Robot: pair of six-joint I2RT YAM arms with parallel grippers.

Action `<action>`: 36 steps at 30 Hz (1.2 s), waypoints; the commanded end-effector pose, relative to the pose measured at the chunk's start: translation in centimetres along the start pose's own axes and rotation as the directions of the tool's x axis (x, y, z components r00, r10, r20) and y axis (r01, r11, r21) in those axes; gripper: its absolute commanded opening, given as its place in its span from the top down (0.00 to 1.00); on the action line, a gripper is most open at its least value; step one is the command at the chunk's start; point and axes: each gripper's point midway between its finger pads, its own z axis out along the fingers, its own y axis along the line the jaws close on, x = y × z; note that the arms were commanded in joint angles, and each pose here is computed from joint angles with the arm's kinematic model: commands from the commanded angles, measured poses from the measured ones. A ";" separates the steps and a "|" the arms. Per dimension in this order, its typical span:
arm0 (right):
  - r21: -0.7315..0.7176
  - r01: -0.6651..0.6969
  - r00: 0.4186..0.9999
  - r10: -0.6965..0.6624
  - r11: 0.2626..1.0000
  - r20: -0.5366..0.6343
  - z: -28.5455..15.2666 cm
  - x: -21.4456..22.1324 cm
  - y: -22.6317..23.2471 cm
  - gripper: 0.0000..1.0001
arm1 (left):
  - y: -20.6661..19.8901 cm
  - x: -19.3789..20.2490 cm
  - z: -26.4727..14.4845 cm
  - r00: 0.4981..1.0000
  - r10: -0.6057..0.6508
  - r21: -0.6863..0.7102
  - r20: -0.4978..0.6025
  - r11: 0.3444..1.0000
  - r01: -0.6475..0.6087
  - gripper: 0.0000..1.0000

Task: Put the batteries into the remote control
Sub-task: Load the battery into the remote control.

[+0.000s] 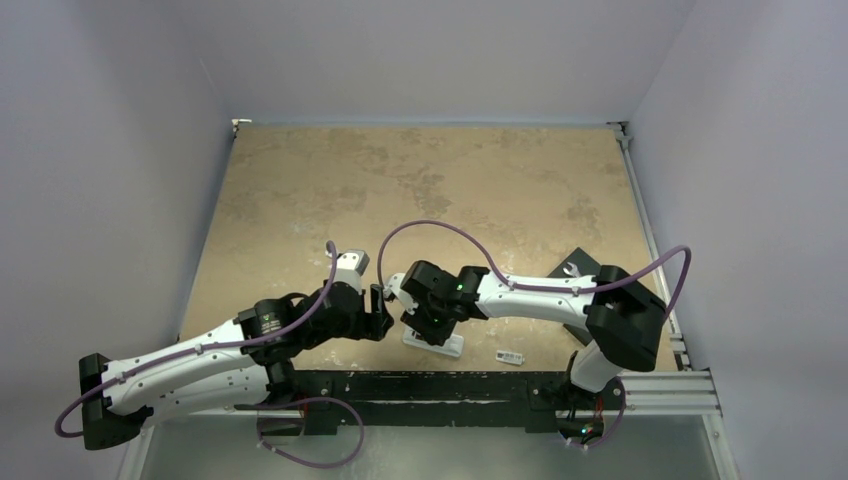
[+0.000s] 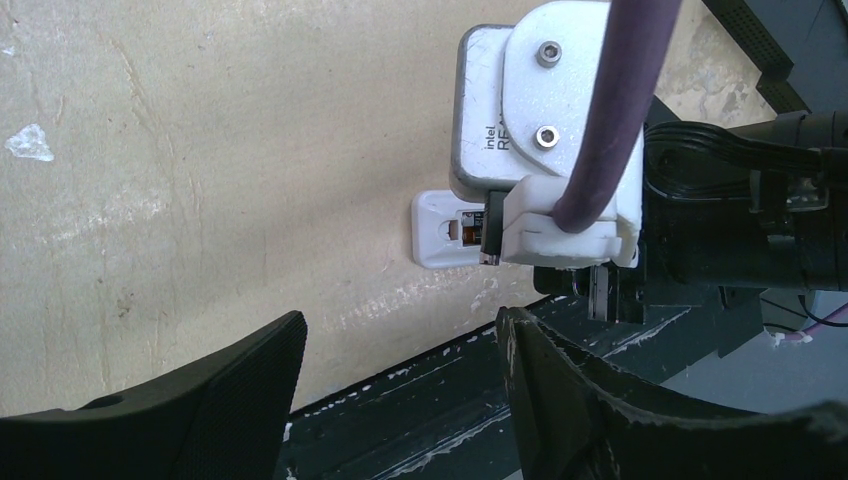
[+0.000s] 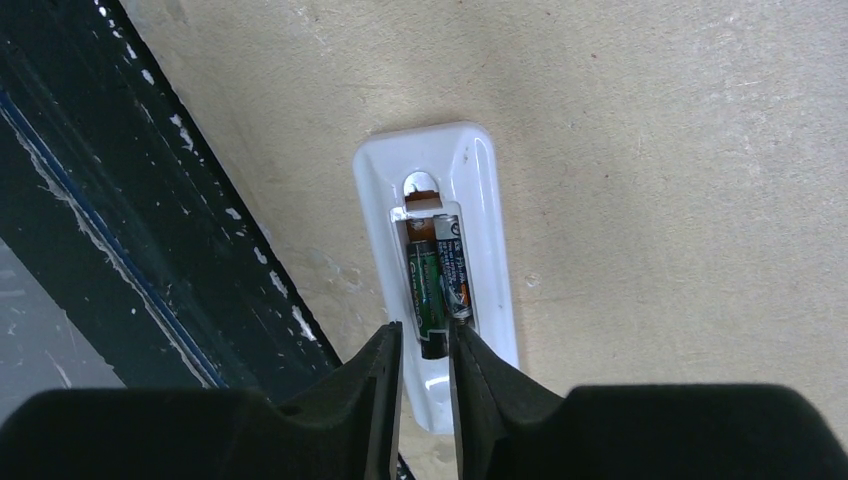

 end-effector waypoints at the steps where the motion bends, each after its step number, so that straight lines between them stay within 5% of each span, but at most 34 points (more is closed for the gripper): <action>1: -0.015 0.008 0.998 -0.007 1.000 0.059 -0.7 -2.2 0.6 0.69 | -0.1 -0.1 0.2 1.000 -0.009 0.007 0.009 1.000 0.008 0.30; 16: 0.030 -0.135 0.975 0.127 0.990 0.183 -4.4 -2.7 0.2 0.64 | -0.4 0.0 0.4 1.000 -0.008 0.017 0.004 1.000 0.007 0.27; 25: 0.027 -0.352 0.861 0.313 0.935 0.401 -8.7 -3.1 -1.0 0.63 | -1.3 0.3 1.2 1.000 -0.011 0.045 -0.009 0.999 0.012 0.27; 36: -0.101 -0.520 0.711 0.496 0.848 0.499 -10.8 -1.3 -0.8 0.59 | -3.3 1.0 2.9 0.999 0.003 0.118 -0.037 0.993 0.001 0.26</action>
